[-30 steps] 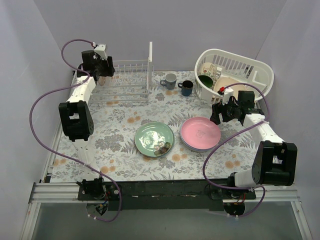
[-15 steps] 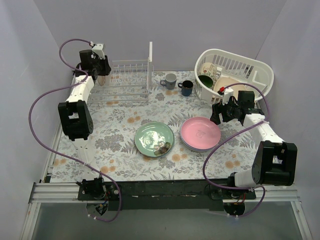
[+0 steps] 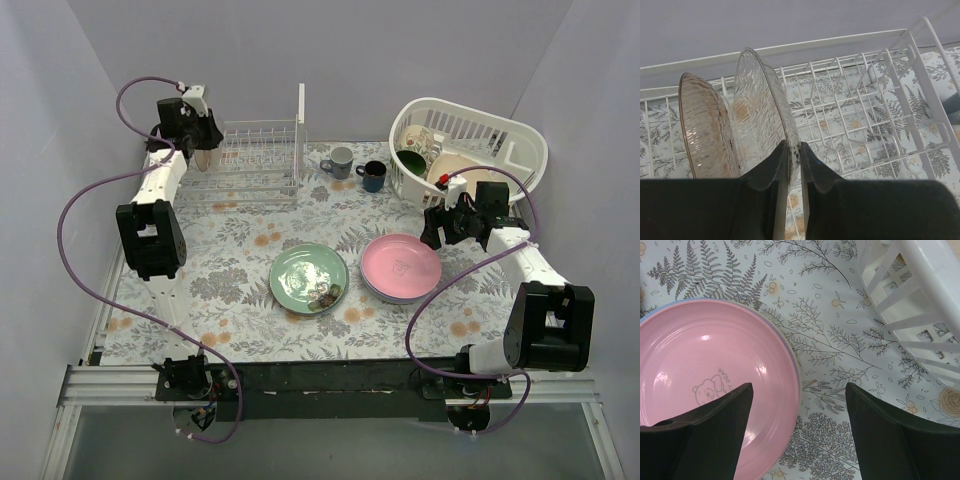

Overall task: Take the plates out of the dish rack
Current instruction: Unload the plate from the dish rack.

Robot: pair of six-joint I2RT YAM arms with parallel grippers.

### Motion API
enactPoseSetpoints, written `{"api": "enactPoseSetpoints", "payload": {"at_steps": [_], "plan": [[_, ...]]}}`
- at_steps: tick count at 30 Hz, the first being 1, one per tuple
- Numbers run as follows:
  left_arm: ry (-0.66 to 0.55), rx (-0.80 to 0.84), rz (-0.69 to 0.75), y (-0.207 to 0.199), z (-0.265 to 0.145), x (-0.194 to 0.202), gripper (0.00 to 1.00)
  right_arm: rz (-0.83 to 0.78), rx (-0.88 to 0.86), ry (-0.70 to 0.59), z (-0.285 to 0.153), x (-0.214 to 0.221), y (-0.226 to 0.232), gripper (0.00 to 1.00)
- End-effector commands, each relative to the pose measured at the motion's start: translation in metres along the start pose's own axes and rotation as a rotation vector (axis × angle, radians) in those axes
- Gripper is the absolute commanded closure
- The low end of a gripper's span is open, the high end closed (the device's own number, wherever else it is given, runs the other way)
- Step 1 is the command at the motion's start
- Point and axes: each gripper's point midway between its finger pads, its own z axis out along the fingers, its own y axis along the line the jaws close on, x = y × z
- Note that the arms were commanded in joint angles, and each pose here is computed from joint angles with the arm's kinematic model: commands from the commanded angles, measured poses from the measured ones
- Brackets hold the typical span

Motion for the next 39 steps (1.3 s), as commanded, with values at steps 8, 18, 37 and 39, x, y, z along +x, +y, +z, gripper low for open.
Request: {"api": "enactPoseSetpoints", "payload": {"at_steps": [8,18,37,39], "plan": [[-0.123,0.016,-0.139,0.024,-0.025,-0.047,1.00,-0.012,-0.011,-0.013,0.000,-0.007,0.001,0.17],[-0.203,0.123,-0.217,0.034,-0.050,-0.078,1.00,-0.011,-0.016,-0.011,0.001,-0.007,0.002,0.17],[-0.212,0.228,-0.055,-0.014,-0.125,-0.107,1.00,-0.012,-0.024,-0.007,0.002,-0.007,0.003,0.18],[-0.186,0.222,-0.009,-0.019,-0.137,-0.103,1.00,-0.013,-0.026,-0.006,0.003,-0.007,0.004,0.18]]}}
